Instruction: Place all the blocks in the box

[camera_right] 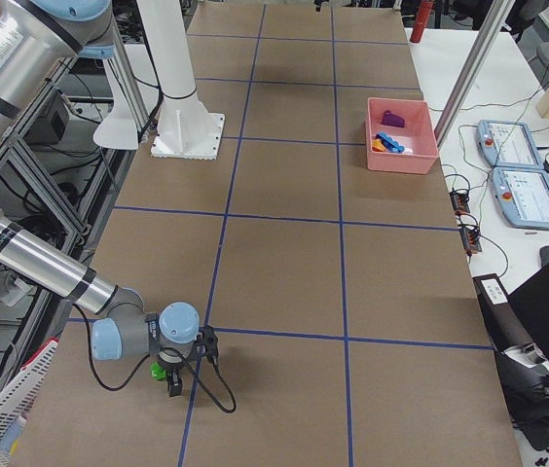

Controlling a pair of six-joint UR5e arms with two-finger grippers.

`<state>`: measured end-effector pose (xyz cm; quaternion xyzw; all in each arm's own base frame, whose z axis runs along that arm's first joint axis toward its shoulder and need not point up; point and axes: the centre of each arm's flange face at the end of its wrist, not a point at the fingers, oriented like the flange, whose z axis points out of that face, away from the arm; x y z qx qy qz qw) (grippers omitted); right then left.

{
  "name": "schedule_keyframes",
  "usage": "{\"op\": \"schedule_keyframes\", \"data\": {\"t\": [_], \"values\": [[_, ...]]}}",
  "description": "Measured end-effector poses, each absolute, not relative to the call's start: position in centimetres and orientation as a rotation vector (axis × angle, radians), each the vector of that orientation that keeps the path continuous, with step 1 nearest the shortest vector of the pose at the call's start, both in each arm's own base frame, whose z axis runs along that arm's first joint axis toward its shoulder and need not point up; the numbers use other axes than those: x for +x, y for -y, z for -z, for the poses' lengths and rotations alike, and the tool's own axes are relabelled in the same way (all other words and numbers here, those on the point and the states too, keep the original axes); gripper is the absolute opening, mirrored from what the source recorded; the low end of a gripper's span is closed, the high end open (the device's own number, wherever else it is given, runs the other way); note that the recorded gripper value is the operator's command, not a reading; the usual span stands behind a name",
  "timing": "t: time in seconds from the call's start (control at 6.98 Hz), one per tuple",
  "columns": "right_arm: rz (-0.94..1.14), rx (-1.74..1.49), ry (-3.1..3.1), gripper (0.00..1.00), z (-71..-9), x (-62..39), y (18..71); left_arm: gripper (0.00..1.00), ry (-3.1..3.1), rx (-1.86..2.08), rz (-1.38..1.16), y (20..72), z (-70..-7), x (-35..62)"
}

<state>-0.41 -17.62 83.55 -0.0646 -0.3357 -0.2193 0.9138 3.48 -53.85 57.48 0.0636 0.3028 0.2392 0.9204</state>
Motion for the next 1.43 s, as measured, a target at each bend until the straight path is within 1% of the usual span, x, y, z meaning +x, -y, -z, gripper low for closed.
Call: {"op": "schedule_keyframes", "data": {"t": [0.14, 0.86, 1.15, 1.43], "values": [[0.457, -0.131, 0.682, 0.0, -83.6, -0.4, 17.6, 1.0, -0.622, 0.133, -0.492, 53.8, -57.4, 3.5], [0.5, -0.041, 0.673, 0.0, -82.4, -0.5, 17.8, 1.0, -0.625, 0.144, -0.492, 53.8, -56.8, 3.3], [0.517, 0.032, 0.676, 0.0, -79.6, -1.2, 19.7, 1.0, -0.627, 0.131, -0.466, 53.6, -57.2, 3.1], [0.502, 0.111, 0.691, 0.0, -75.4, -2.0, 22.6, 1.0, -0.631, 0.084, -0.32, 52.3, -59.0, 0.4]]}}
